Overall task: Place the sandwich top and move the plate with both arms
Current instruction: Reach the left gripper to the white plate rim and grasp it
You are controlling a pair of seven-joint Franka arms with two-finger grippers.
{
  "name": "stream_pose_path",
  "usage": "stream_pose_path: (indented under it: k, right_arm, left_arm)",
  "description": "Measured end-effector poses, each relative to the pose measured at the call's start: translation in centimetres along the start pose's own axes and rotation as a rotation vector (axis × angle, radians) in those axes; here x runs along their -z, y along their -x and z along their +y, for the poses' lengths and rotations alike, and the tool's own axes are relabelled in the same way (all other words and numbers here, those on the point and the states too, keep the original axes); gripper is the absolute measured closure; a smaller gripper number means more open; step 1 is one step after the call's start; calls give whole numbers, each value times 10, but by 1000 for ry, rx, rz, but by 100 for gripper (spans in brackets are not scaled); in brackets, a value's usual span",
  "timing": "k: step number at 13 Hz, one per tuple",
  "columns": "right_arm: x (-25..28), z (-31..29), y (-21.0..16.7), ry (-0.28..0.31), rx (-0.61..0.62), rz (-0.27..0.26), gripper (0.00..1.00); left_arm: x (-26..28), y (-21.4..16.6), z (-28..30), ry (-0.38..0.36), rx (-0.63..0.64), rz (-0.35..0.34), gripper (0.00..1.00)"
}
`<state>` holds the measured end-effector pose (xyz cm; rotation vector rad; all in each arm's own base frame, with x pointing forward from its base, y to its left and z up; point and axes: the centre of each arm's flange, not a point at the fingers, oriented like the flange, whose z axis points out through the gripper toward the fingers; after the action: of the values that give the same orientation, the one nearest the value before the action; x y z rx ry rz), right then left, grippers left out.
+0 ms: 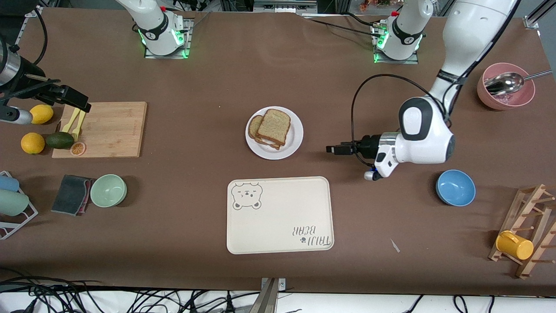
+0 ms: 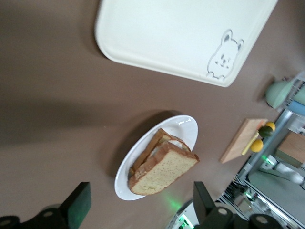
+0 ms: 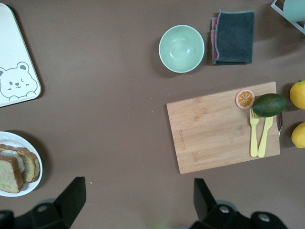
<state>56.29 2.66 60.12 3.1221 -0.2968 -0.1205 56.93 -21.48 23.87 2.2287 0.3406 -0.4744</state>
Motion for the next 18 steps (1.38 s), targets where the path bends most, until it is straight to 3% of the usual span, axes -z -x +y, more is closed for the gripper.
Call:
stream_pose_path:
  k: [3,8,14,18]
  right_arm:
    - [2,-2,-4,-7,1,32,0]
    - [0,-2,-7,-8,1,33,0]
    - [0,-5,-7,-9,5,41,0]
    - [0,-8,-7,-11,10,46,0]
  left_arm:
    - [-40,9,-21,50,-58,19,5]
    - [-94,33,-19,124,-156,80,6]
    - [-130,38,-54,115,-274,171,6]
    - [-140,38,-65,109,-283,173,7]
